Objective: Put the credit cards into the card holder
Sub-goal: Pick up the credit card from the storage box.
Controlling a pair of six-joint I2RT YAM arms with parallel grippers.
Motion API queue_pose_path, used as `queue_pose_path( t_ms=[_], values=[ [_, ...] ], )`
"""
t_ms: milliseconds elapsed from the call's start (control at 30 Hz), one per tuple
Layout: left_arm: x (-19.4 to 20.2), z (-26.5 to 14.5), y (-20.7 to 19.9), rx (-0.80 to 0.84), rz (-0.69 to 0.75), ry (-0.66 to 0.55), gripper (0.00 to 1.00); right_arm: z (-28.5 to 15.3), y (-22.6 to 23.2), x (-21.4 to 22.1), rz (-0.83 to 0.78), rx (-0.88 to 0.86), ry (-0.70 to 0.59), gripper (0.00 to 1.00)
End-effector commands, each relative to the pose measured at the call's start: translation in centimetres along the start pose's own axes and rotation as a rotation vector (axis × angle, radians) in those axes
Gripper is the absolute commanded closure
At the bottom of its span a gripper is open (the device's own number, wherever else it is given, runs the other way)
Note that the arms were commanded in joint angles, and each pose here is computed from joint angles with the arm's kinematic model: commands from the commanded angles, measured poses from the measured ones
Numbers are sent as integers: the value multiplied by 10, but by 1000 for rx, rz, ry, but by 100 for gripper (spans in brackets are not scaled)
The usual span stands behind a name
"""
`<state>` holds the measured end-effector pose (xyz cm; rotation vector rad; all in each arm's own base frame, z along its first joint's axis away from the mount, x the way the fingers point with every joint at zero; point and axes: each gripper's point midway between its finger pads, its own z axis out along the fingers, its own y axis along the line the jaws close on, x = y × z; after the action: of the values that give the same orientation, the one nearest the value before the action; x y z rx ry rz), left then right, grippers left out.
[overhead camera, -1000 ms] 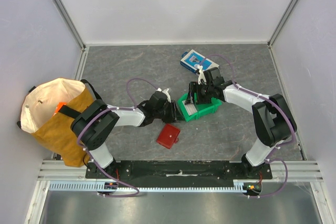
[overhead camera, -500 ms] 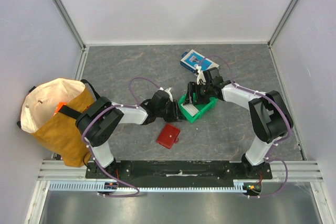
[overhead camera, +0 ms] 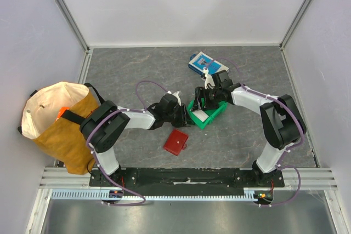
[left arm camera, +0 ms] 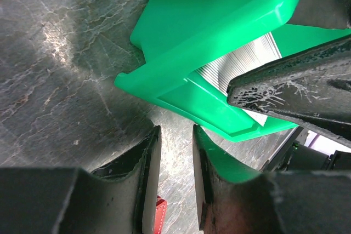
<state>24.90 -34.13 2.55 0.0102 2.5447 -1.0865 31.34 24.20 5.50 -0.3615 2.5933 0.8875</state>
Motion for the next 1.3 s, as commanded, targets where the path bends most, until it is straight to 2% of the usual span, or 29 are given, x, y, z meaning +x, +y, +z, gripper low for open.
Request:
queue_pose_path(
  t_ms=[0,133,533,1267],
  values=[
    [-13,-1,-5,-17,43,-46,64,-12,1,-18,-60,54,-28,22],
    [-15,-3,-3,-31,56,-49,64,-19,6,-33,-105,54,-55,20],
    [-29,-4,0,-56,67,-57,65,-15,9,-7,-111,0,43,21],
    [-53,4,4,-79,53,-65,65,-22,22,-3,-89,-59,49,30]
  ],
)
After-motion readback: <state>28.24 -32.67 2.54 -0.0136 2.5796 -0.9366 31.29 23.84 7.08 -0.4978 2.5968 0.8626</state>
